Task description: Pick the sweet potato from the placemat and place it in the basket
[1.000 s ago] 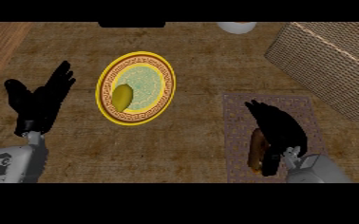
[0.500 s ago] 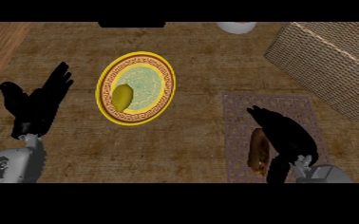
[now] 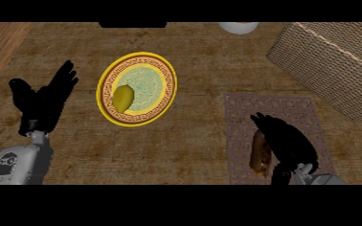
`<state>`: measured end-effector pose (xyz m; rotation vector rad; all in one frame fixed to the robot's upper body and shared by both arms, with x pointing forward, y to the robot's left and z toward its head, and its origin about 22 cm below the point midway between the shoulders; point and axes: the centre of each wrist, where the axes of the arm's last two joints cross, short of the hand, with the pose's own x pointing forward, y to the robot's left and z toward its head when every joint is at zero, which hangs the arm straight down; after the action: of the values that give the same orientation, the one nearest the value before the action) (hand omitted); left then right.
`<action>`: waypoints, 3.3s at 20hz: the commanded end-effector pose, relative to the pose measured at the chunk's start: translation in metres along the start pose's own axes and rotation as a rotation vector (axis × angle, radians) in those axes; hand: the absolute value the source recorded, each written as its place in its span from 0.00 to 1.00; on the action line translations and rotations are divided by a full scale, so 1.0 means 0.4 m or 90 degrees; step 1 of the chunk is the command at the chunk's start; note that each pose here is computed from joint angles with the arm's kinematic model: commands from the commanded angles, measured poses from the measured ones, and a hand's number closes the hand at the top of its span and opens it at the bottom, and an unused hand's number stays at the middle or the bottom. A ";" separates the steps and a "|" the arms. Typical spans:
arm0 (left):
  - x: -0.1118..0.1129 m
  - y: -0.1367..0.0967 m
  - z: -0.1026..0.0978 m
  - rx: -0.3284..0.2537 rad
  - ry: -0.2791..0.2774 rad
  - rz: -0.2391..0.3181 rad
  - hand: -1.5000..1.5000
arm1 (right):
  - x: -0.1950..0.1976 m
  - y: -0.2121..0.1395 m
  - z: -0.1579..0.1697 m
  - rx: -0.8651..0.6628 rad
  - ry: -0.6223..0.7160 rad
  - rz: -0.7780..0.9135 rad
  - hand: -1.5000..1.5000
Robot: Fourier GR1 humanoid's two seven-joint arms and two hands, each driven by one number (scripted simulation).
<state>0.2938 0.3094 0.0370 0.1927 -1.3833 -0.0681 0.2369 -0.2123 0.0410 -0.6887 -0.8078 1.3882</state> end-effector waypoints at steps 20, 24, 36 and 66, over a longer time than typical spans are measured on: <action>0.024 -0.010 -0.014 -0.023 -0.016 -0.004 0.50 | 0.204 -0.027 -0.125 -0.142 0.083 -0.209 1.00; 0.032 -0.043 -0.024 -0.047 -0.027 -0.005 0.50 | 0.261 -0.102 -0.170 -0.225 0.138 -0.292 1.00; 0.019 -0.038 -0.031 -0.042 -0.013 -0.005 0.50 | 0.427 -0.237 -0.157 -0.491 -0.030 -0.553 1.00; 0.048 0.021 -0.033 0.005 -0.003 -0.004 0.50 | 0.266 -0.754 -0.145 -0.784 0.290 -0.439 1.00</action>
<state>0.2978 0.3133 0.0441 0.1872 -1.3854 -0.0849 0.4455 -0.0965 0.2593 -1.3157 -1.4422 0.0127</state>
